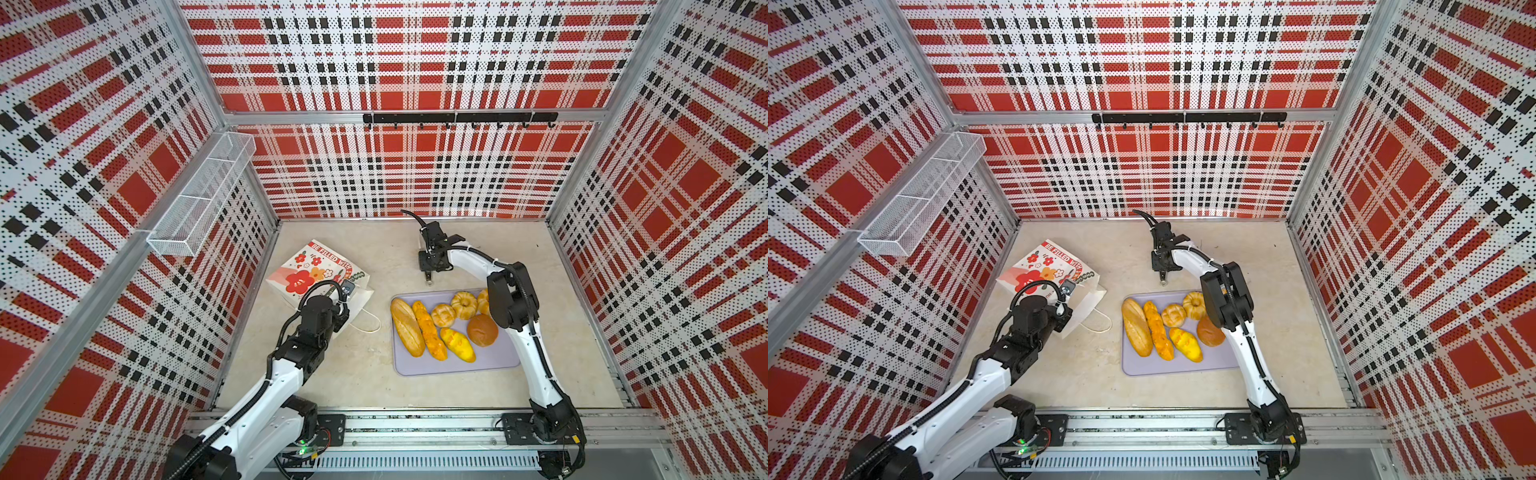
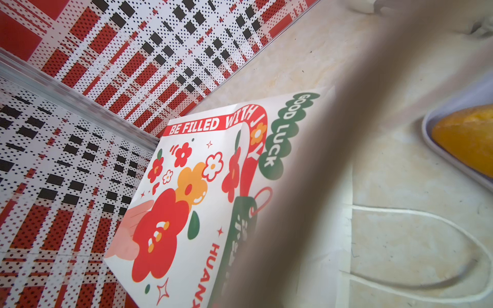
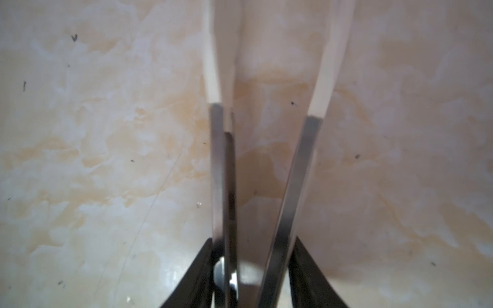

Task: Take the fake bread out of the paper bag
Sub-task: 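Lower the open right gripper onto the dropped tongs and close it, then lift the tongs with the right gripper and carry them over the tray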

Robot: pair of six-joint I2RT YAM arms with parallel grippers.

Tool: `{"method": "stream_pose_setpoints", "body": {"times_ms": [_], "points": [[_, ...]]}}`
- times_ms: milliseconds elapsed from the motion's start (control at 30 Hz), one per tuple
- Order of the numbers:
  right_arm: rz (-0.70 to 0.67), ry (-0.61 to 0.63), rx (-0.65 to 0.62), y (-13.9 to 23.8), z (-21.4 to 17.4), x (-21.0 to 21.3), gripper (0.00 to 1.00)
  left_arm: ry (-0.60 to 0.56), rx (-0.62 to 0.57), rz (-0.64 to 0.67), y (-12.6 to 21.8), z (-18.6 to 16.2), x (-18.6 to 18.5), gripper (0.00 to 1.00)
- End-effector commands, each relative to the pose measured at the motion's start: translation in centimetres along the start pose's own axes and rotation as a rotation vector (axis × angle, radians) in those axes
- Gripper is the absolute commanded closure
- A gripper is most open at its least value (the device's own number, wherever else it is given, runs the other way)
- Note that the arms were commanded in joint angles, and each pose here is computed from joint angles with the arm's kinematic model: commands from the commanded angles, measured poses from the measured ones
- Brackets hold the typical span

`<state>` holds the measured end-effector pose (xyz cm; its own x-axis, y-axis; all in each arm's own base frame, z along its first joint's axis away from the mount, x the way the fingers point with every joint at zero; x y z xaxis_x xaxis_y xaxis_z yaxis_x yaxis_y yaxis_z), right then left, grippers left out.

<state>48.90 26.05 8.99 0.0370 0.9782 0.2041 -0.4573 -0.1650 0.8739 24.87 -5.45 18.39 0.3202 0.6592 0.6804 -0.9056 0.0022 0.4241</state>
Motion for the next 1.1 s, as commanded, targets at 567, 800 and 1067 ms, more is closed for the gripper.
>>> {"method": "stream_pose_setpoints", "body": {"times_ms": [567,800,1067], "points": [[0.441,0.002,-0.009,14.5,-1.6,1.0,0.64,0.019,-0.03,0.031,0.5,0.3,0.4,1.0],[0.632,0.001,0.084,19.2,-4.3,1.2,0.6,0.023,-0.034,0.036,0.7,0.4,0.4,1.0],[0.759,-0.047,0.14,22.9,-10.5,-0.2,0.75,0.021,-0.029,0.039,0.6,0.3,0.4,1.0]]}}
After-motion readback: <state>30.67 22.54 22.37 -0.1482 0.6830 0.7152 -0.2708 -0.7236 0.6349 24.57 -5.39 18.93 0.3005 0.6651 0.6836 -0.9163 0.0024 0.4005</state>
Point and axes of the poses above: each gripper's point midway between its finger pads, its own y axis back along the fingers, its own x axis along the line the jaws close on, z = x × y, the point moved 7 cm from there along y, back along the fingers, and after that the axes turned 13 degrees about -y, right-handed, at the moved point
